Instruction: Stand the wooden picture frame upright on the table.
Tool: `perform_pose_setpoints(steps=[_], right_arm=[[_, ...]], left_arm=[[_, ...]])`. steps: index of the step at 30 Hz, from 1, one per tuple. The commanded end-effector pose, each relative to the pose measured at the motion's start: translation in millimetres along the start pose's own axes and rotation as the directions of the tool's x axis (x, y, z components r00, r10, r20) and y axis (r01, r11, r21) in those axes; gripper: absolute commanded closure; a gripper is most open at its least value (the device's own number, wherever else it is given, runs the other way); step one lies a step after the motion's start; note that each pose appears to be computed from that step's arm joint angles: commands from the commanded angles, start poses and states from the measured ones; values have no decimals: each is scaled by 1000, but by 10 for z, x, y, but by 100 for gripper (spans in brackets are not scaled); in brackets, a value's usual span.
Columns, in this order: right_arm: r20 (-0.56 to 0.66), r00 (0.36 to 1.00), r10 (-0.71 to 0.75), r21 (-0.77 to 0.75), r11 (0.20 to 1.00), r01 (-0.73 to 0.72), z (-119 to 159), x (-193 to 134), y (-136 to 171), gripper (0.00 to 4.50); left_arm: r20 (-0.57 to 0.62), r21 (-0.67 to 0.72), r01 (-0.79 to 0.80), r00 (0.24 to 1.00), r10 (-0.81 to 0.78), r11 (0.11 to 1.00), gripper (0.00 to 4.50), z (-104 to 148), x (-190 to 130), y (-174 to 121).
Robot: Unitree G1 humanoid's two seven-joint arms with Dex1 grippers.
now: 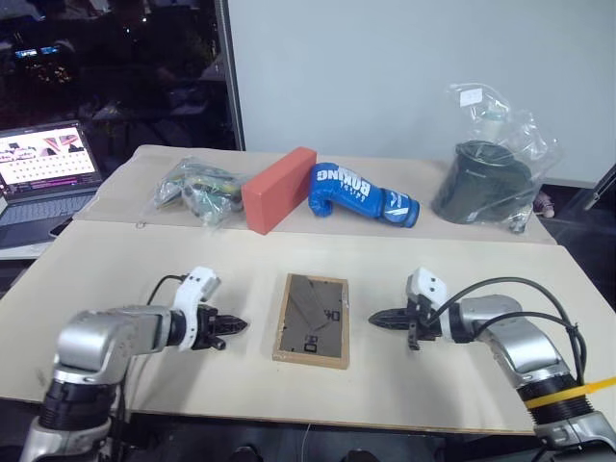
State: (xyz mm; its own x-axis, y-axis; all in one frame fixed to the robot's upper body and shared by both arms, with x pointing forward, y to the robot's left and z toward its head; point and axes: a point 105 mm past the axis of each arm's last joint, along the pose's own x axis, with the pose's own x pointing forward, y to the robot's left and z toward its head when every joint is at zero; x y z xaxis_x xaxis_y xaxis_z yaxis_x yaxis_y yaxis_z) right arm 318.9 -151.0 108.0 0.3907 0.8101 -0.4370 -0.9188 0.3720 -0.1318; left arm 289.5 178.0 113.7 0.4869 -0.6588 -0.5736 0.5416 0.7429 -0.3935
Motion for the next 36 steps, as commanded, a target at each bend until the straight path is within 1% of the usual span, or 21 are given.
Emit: perform_pose_setpoints(steps=[1, 2, 4, 5, 6, 8, 9, 15, 20, 23, 29, 35, 36], right_arm=[[27, 999, -20, -102, 995, 23, 125, 5, -63, 450], [26, 1000, -18, -109, 994, 20, 120, 27, -59, 450], [12, 1000, -5, -134, 991, 6, 91, 105, -33, 450], [-2, 1000, 0, -153, 988, 0, 69, 149, -23, 450], [-12, 1000, 5, -164, 986, -7, 52, 181, -16, 450], [-14, 1000, 10, -167, 986, -12, 33, 217, -16, 450], [-14, 1000, 11, -167, 986, -13, 25, 227, -19, 450], [1, 999, 34, -163, 986, -33, 12, 299, 13, 450], [12, 999, 40, -164, 986, -38, 34, 342, 31, 450], [11, 999, 36, -164, 986, -34, 30, 345, 25, 450], [15, 1000, 26, -154, 988, -24, 24, 341, 27, 450], [15, 1000, 24, -147, 989, -21, 8, 346, 55, 450], [14, 1000, 23, -147, 989, -20, 3, 345, 55, 450]], left_arm=[[-30, -173, 274, 959, -283, 946, 273, -70, -55, -314], [-35, -185, 270, 959, -281, 945, 229, -84, -29, -310], [-16, -225, 292, 953, -303, 930, 162, -79, 82, -340], [-19, -243, 293, 951, -307, 925, 113, -99, 155, -358], [-34, -251, 285, 952, -303, 925, 85, -132, 211, -370], [-62, -261, 271, 953, -296, 927, 8, -196, 279, -391], [-55, -276, 280, 950, -306, 920, 1, -199, 296, -403], [12, -360, 373, 918, -396, 855, 1, -161, 442, -550], [8, -427, 358, 920, -392, 831, 1, -177, 584, -559], [5, -430, 381, 907, -420, 818, 1, -172, 605, -629], [36, -465, 431, 882, -470, 773, 1, -108, 617, -700], [25, -481, 425, 881, -472, 767, 1, -92, 637, -710], [27, -486, 421, 883, -469, 765, 28, -89, 632, -698]])
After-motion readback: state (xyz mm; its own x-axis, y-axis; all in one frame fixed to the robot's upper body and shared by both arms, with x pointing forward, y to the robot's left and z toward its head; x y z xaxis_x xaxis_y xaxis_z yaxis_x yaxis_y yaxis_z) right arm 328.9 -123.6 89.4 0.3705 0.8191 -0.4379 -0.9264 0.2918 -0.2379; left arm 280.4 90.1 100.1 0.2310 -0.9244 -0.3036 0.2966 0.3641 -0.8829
